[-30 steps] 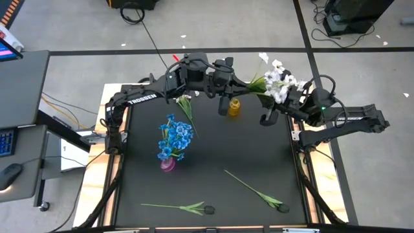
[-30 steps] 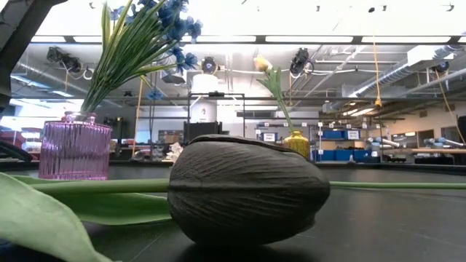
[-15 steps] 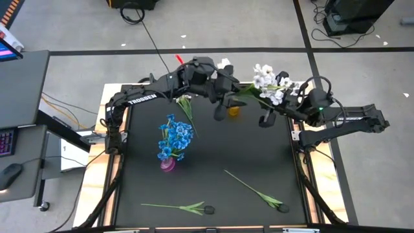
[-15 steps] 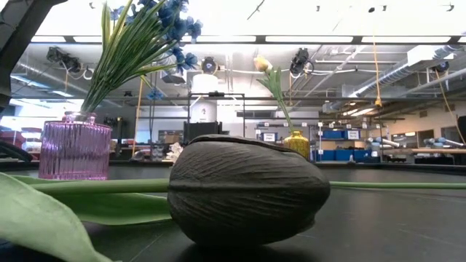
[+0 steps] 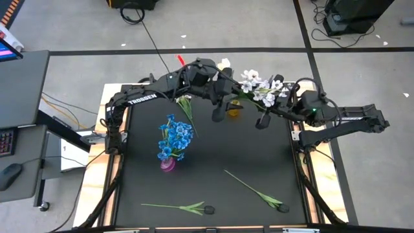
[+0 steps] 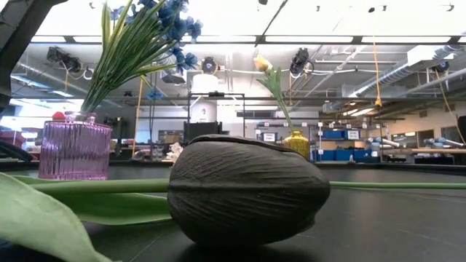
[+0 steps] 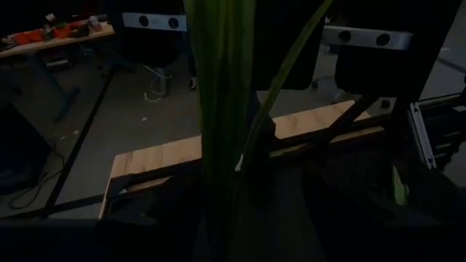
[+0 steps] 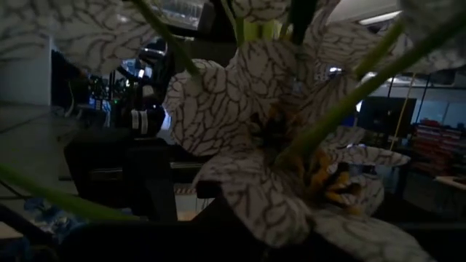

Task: Sort flowers into vase by color
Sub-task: Put the bottom white flowers into the yellow vase

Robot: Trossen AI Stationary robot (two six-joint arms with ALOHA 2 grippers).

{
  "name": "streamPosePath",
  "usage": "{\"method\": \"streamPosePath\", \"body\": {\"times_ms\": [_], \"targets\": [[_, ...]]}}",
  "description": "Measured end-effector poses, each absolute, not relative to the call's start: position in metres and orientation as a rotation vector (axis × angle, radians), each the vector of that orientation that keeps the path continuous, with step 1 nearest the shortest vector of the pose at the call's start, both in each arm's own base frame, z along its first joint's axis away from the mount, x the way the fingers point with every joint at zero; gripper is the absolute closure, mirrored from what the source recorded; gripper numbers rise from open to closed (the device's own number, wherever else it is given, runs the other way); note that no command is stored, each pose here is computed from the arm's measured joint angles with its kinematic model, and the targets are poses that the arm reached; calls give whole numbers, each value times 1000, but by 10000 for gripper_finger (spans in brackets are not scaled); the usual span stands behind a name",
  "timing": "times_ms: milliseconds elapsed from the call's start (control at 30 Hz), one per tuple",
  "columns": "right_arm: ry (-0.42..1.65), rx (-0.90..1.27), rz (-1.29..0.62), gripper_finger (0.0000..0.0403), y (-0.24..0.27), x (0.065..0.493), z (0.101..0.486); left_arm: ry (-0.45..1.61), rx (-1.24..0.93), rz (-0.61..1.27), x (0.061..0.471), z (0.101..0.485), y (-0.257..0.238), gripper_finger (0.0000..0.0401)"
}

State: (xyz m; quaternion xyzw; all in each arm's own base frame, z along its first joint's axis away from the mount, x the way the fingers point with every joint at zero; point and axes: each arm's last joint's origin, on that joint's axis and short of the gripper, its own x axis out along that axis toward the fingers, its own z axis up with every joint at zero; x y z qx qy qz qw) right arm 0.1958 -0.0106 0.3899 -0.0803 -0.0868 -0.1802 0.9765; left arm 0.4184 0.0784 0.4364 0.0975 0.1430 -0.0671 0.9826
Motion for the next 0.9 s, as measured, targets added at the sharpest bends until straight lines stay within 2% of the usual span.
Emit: {"method": "streamPosePath", "body": {"times_ms": [167,400,900], "targets": [[-153,-151,-360,382,-11,196,388,321,199,-106,418,434,79,174],[-102,-132,-361,382,-11,197,382,331,199,-105,417,433,80,211],[-130,-130,-329,377,-10,197,385,330,199,-105,417,433,80,342]]}}
